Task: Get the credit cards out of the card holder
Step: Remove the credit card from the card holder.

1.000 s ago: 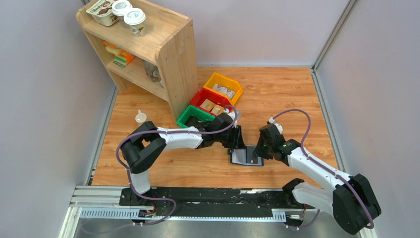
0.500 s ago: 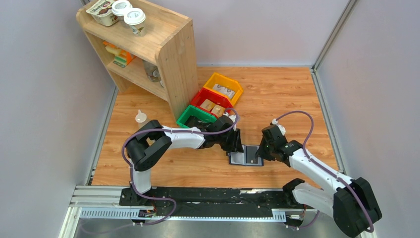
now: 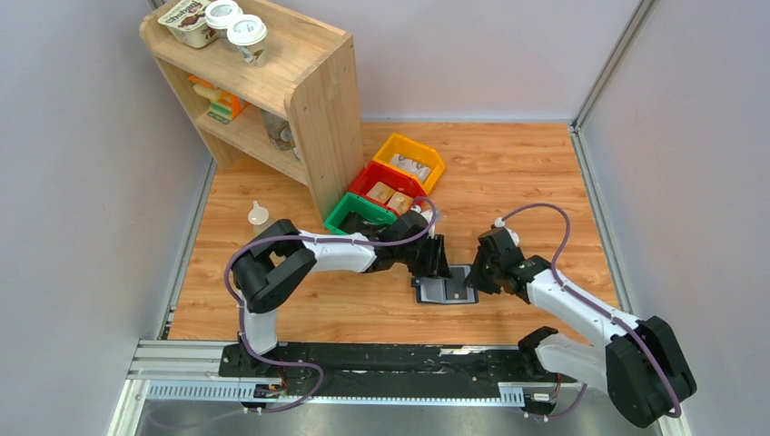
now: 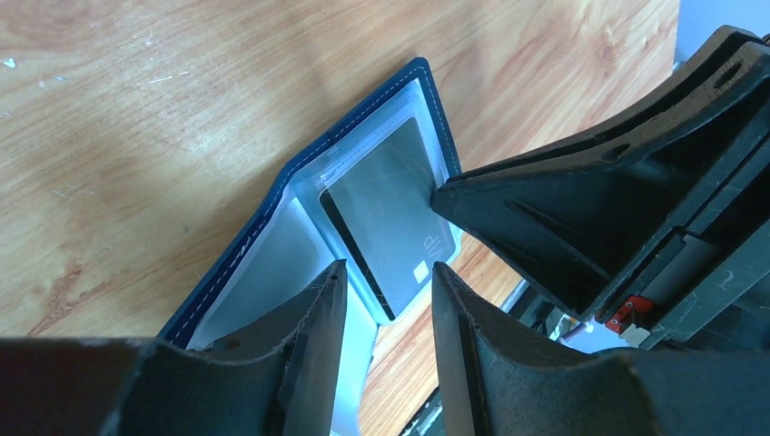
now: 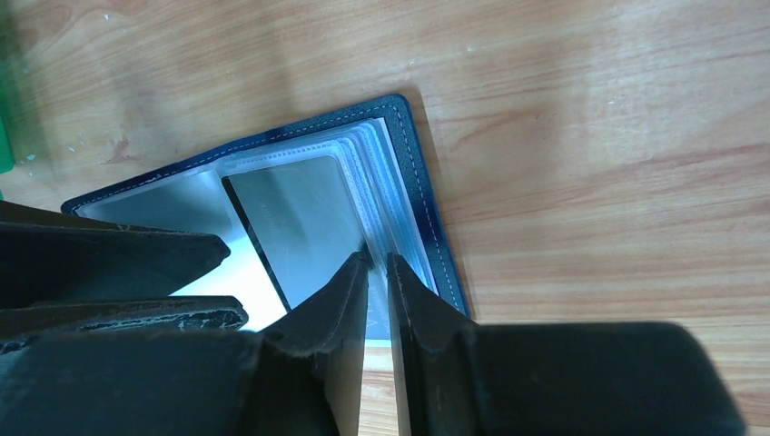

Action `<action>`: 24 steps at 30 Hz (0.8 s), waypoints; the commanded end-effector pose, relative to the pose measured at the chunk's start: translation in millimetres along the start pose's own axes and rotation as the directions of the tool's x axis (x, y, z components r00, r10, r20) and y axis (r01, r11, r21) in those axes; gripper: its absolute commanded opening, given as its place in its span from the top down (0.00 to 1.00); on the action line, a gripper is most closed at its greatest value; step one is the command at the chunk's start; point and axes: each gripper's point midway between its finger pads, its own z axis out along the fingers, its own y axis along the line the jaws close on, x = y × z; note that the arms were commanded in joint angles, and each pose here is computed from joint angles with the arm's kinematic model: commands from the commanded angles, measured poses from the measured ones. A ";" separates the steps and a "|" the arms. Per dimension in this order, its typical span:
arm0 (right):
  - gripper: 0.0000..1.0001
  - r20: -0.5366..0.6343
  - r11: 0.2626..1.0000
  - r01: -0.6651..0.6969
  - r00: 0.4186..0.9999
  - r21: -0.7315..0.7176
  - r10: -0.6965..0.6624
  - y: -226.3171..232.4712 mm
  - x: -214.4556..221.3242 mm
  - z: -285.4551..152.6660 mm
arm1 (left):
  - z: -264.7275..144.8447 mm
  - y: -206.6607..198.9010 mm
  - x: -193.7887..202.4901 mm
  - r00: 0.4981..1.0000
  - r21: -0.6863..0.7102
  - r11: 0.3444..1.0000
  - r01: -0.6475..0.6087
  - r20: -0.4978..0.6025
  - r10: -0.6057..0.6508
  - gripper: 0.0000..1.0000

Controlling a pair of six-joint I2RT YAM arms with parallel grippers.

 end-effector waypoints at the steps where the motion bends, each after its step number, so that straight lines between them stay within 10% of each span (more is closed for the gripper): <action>1: 0.81 -0.007 1.000 -0.002 1.000 -0.007 0.002 1.6 0.4 2.5 | 5.6 0.1 0.2 0.999 0.006 0.999 0.033 -0.003 -0.033 0.52; 24: 0.83 -0.006 0.999 -0.025 1.000 -0.025 0.025 4.5 1.0 1.1 | -8.9 -26.4 -26.5 0.976 0.234 0.958 0.169 0.099 -0.196 0.62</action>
